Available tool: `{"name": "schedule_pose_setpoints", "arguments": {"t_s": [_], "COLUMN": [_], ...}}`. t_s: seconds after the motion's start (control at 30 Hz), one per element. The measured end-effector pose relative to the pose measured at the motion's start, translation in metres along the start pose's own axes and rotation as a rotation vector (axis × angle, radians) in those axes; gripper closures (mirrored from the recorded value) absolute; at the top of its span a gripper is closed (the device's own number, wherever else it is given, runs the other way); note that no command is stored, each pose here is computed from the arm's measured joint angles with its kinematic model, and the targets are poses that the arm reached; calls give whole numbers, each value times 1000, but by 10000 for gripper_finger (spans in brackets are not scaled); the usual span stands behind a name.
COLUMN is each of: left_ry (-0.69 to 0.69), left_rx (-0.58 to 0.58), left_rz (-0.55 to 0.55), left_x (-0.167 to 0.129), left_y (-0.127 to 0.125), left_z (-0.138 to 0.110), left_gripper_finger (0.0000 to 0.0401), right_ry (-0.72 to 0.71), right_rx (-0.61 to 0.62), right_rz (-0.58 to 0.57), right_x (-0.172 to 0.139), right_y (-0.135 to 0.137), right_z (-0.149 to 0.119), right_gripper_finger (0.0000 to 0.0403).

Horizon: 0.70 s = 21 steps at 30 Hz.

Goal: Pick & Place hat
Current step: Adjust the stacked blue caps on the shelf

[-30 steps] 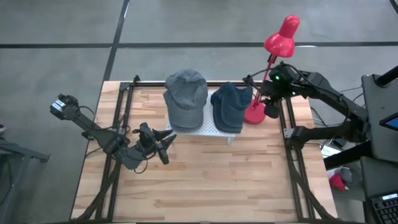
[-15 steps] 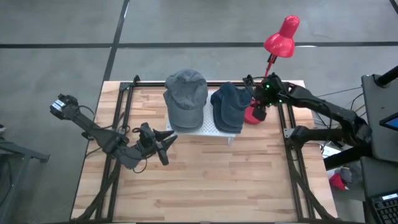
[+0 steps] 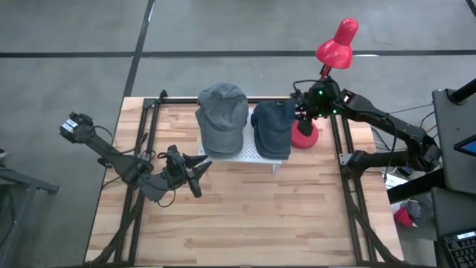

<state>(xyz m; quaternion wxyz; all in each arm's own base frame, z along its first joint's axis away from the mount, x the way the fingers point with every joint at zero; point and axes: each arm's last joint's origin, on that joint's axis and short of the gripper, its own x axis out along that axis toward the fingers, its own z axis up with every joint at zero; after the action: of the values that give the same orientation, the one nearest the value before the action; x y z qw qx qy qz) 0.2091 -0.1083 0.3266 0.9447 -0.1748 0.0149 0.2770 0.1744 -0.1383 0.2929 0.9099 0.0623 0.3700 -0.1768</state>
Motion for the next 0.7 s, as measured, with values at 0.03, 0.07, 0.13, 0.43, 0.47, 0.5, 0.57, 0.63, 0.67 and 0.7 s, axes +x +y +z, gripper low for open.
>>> {"name": "schedule_pose_setpoints", "arguments": {"t_s": [0.03, 0.07, 0.13, 0.43, 0.47, 0.5, 0.57, 0.63, 0.67, 0.7], "left_ry": [-1, -1, -2, -2, -2, -3, -3, -3, -3, -3], "left_rx": [0, 0, 0, -1, -1, -1, -1, -1, -1, -1], "left_rz": [1, 2, 2, 5, 5, 5, 6, 6, 6, 6], "left_x": [0, 0, 0, 1, 1, 1, 1, 1, 1, 1], "left_y": [0, 0, 0, 0, 0, 0, 1, 1, 1, 1], "left_z": [0, 0, 0, 0, 0, 0, 0, 0, 0, 0], "left_gripper_finger": [273, 273, 273, 273, 273, 273, 273, 273, 273, 273], "right_ry": [-8, -15, -25, 10, 1, -11, -31, -49, -55, -62], "right_rx": [-1, -3, -9, -28, -36, -42, -53, -60, -63, -66], "right_rz": [12, 20, 28, 80, 84, 86, 89, 88, 88, 87], "right_x": [-1, -2, -1, 10, 8, 6, 2, -3, -5, -7], "right_y": [0, 0, 1, 12, 14, 15, 17, 18, 18, 18], "right_z": [2, 5, 9, 13, 15, 18, 24, 30, 32, 34], "right_gripper_finger": [271, 271, 268, 273, 275, 275, 275, 273, 271, 270]}}
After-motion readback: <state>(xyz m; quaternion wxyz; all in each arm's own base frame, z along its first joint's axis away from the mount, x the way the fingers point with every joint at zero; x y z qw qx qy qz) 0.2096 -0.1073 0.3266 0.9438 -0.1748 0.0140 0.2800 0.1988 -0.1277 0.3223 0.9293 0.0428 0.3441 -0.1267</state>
